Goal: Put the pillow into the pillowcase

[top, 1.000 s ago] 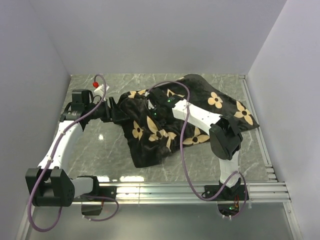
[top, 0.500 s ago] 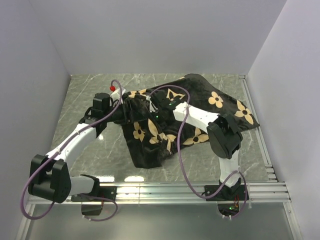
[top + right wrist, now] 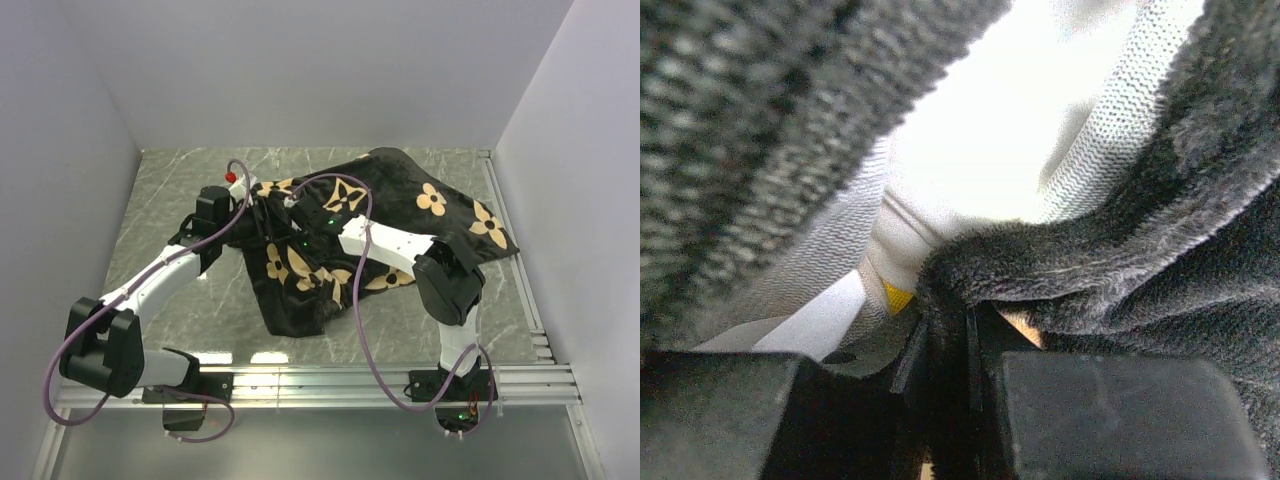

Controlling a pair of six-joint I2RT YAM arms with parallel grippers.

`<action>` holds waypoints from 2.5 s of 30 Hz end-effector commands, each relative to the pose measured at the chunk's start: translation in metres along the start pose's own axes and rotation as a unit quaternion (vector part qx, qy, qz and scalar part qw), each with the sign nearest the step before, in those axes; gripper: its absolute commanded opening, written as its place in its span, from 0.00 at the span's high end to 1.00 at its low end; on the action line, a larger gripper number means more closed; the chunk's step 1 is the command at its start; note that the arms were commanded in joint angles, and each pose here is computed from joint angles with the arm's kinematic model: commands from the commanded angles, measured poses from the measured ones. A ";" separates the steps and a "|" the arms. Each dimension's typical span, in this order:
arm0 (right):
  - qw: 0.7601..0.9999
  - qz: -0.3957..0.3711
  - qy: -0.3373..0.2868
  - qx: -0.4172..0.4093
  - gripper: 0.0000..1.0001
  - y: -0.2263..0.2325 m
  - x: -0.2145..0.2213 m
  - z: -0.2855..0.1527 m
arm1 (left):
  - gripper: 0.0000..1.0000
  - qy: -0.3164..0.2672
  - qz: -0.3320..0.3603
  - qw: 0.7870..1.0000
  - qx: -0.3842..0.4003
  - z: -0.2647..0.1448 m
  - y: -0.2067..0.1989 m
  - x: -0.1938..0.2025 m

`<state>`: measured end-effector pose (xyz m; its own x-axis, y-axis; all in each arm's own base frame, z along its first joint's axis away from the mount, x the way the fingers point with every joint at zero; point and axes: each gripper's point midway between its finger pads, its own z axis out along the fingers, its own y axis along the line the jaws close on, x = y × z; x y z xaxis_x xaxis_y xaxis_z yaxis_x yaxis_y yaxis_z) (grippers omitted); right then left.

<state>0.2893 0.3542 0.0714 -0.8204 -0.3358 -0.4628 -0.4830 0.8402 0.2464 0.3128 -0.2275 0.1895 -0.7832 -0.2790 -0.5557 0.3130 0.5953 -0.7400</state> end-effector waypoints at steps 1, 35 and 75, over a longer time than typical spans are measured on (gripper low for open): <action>0.998 -0.006 -0.026 0.064 0.81 -0.023 -0.012 0.003 | 0.47 -0.009 -0.002 1.000 -0.006 0.005 -0.001 -0.007; 0.992 -0.007 -0.001 0.130 0.78 -0.048 -0.001 0.022 | 0.57 0.015 0.002 0.999 0.052 -0.021 -0.043 -0.003; 0.995 0.030 -0.025 -0.089 0.64 -0.014 -0.041 -0.051 | 1.00 0.044 -0.011 0.999 0.002 -0.070 0.029 0.024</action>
<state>0.3038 0.3443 0.1065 -0.8528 -0.2869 -0.4364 -0.4719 0.7815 0.4083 0.2734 -0.1583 0.1810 -0.8210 -0.2718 -0.5021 0.2455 0.6259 -0.7403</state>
